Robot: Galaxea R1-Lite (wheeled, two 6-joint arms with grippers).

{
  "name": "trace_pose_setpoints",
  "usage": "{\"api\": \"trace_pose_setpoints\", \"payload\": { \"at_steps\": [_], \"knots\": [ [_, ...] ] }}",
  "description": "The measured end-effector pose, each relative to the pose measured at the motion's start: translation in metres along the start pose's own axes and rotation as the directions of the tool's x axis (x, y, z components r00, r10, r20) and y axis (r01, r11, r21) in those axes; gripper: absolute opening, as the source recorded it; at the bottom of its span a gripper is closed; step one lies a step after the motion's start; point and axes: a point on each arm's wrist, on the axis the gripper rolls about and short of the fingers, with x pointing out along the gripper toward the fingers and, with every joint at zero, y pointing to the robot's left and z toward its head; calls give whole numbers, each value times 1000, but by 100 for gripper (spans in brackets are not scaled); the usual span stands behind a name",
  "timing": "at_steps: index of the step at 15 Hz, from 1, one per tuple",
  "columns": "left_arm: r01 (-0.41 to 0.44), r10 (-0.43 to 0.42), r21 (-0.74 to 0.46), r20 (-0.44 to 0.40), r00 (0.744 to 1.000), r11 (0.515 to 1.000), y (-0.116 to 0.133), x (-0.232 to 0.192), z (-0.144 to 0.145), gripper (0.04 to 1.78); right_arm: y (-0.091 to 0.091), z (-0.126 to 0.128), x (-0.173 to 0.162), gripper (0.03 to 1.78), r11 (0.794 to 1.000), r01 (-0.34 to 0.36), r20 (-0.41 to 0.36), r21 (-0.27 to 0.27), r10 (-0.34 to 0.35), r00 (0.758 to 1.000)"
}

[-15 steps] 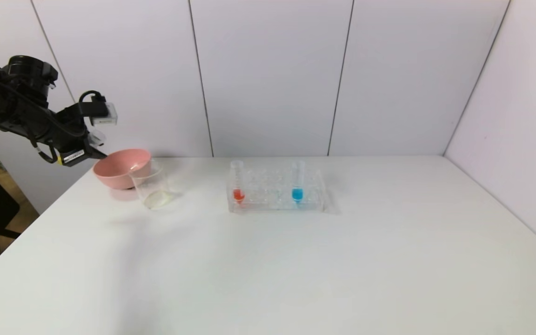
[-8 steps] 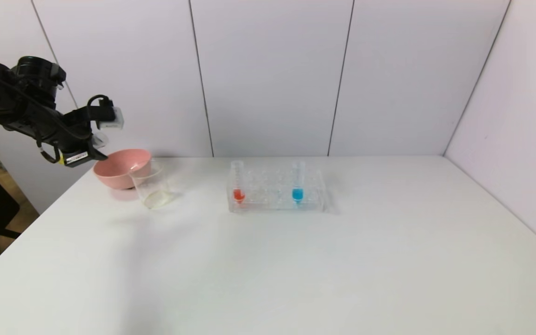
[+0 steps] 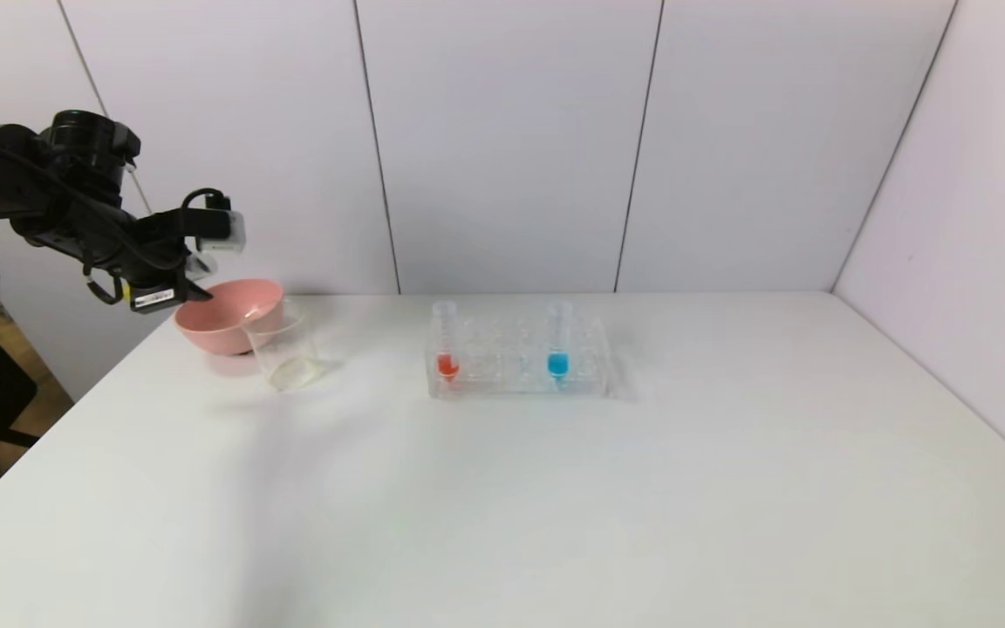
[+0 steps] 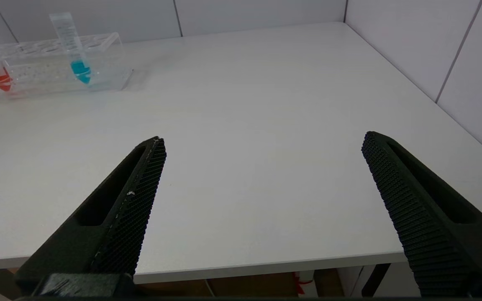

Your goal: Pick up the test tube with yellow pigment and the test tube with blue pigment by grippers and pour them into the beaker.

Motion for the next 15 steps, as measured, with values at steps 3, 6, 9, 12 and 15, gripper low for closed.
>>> {"api": "trace_pose_setpoints", "payload": {
  "at_steps": [3, 6, 9, 12, 15],
  "knots": [
    [-8, 8, 17, 4, 1000, 1000, 0, 3, 4, 55, 0, 0, 0, 171, 1000, 1, 1, 0, -1, 1000],
    [-15, 15, 54, -10, 1000, 998, -1, 7, 10, 55, 0, 0, 0, 171, 1000, 1, 0, 0, -1, 1000],
    [-12, 12, 77, -6, 1000, 997, -2, 8, 14, 55, 0, 0, 0, 171, 1000, 0, 0, 0, 0, 1000],
    [-11, 11, 97, -2, 1000, 995, -2, 8, 17, 55, 0, 0, 0, 171, 1000, 0, 0, 0, 0, 1000],
    [-11, 12, 110, -5, 1000, 994, -3, 8, 19, 55, 0, 0, 0, 171, 1000, 0, 0, 0, 0, 1000]
  ]
}}
